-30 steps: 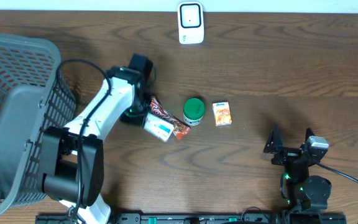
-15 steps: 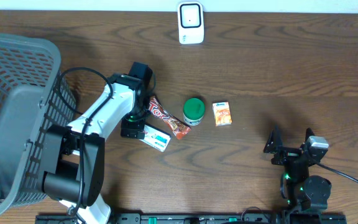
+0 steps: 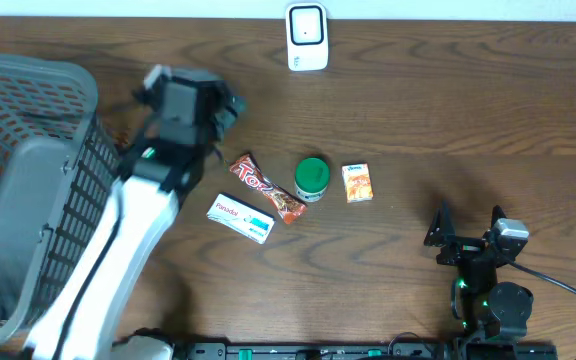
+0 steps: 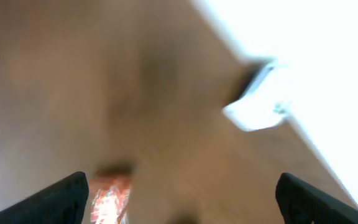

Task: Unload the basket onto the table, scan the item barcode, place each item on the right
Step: 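Place the Panadol box on the table below the candy bar, then retract the left arm and raise the right arm toward the items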

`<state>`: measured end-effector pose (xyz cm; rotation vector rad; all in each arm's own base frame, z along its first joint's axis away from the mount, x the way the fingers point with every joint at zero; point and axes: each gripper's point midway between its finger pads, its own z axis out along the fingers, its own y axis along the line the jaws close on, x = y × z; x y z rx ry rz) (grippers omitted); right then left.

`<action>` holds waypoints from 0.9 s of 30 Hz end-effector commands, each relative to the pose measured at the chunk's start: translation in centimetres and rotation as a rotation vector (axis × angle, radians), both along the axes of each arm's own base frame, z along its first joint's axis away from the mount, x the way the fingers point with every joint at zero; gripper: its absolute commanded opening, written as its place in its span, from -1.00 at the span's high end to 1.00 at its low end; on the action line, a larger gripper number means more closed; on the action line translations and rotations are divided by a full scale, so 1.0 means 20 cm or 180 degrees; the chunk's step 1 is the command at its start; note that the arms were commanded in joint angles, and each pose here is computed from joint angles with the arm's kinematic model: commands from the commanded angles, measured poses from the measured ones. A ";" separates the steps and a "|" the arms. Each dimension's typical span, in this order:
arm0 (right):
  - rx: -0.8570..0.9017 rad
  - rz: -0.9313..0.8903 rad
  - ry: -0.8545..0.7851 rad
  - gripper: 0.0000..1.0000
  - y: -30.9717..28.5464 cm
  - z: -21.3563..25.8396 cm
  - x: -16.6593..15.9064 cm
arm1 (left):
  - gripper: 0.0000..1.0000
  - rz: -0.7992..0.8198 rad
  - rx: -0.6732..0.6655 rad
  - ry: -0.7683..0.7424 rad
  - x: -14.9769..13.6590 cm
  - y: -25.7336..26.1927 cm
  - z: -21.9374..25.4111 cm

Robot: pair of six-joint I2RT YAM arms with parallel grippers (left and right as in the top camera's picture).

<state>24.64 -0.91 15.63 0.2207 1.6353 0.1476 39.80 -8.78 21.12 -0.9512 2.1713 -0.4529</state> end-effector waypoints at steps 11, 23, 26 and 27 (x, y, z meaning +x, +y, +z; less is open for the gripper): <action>-0.0219 -0.0976 -0.0051 -0.98 -0.26 0.03 -0.05 | -0.93 -0.0467 0.2117 -0.1843 -0.68 0.40 1.07; 0.0240 0.0349 -0.0062 -0.99 0.10 0.02 0.00 | -0.93 -0.0306 0.1937 -0.1973 -1.13 0.55 0.92; 0.0394 0.0746 0.0023 -0.98 0.21 0.00 -0.01 | -0.93 -0.0345 0.1730 -0.2071 -1.22 0.54 0.87; 0.0538 0.0926 0.0072 -0.99 0.26 0.00 -0.02 | -0.93 -0.0411 0.1691 -0.2125 -1.24 0.52 0.86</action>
